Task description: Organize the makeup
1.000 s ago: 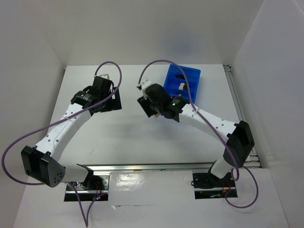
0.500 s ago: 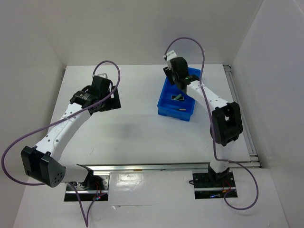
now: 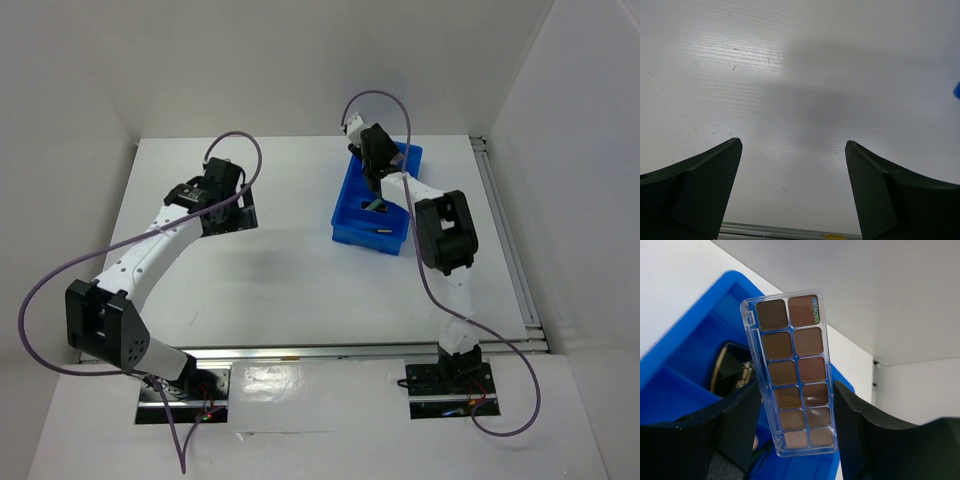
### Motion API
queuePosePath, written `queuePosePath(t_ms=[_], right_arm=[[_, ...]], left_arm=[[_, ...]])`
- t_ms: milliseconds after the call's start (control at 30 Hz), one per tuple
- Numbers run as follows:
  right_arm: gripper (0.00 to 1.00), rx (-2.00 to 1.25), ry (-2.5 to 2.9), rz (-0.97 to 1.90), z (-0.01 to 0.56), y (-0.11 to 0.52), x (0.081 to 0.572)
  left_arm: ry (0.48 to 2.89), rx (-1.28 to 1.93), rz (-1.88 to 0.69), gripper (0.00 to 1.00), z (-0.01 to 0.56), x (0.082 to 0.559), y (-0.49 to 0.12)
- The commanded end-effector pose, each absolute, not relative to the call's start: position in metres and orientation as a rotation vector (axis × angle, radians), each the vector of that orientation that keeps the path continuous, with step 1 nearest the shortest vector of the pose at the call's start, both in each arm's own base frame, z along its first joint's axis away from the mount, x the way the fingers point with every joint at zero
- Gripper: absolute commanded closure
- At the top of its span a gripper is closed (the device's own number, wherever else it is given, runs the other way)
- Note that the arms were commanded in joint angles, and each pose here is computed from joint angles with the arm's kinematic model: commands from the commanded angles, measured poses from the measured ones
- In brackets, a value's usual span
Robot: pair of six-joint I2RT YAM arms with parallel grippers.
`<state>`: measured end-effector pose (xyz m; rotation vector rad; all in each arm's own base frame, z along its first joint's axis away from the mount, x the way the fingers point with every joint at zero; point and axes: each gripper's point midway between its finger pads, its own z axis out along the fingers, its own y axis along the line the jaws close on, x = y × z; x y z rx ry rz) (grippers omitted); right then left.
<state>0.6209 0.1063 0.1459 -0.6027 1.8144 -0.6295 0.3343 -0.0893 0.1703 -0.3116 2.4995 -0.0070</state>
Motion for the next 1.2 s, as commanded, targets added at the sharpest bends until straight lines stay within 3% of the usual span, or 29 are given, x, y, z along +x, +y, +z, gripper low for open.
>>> queuePosePath(t_ms=[0,233,533,667,833,967,1167], right_arm=[[0.75,-0.538,1.596,-0.778,0.198,0.090,0.645],[0.75,-0.540,1.583,-0.840,0.180,0.070,0.653],[0.65,-0.538,1.666,-0.810,0.146,0.058,0.648],[0.49,-0.534,1.718,-0.781,0.132,0.057,0.641],[0.15,-0.490,1.736,-0.742,0.141,0.058,0.637],[0.00,-0.407,1.740,-0.661,0.170,0.064,0.641],[0.00,-0.329,1.759,-0.578,0.220,0.070,0.646]], left_arm=[[2.476,-0.332,-0.019,0.01,0.173,0.344,-0.089],[2.497,-0.361,-0.022,0.01,0.163,0.348,-0.090],[2.519,-0.358,-0.022,0.01,0.156,0.351,-0.093],[2.519,-0.358,-0.022,0.01,0.156,0.351,-0.093],[2.514,-0.355,-0.038,0.01,0.159,0.350,-0.094],[2.497,-0.356,-0.048,0.01,0.166,0.349,-0.094],[2.463,-0.345,-0.065,0.01,0.179,0.352,-0.094]])
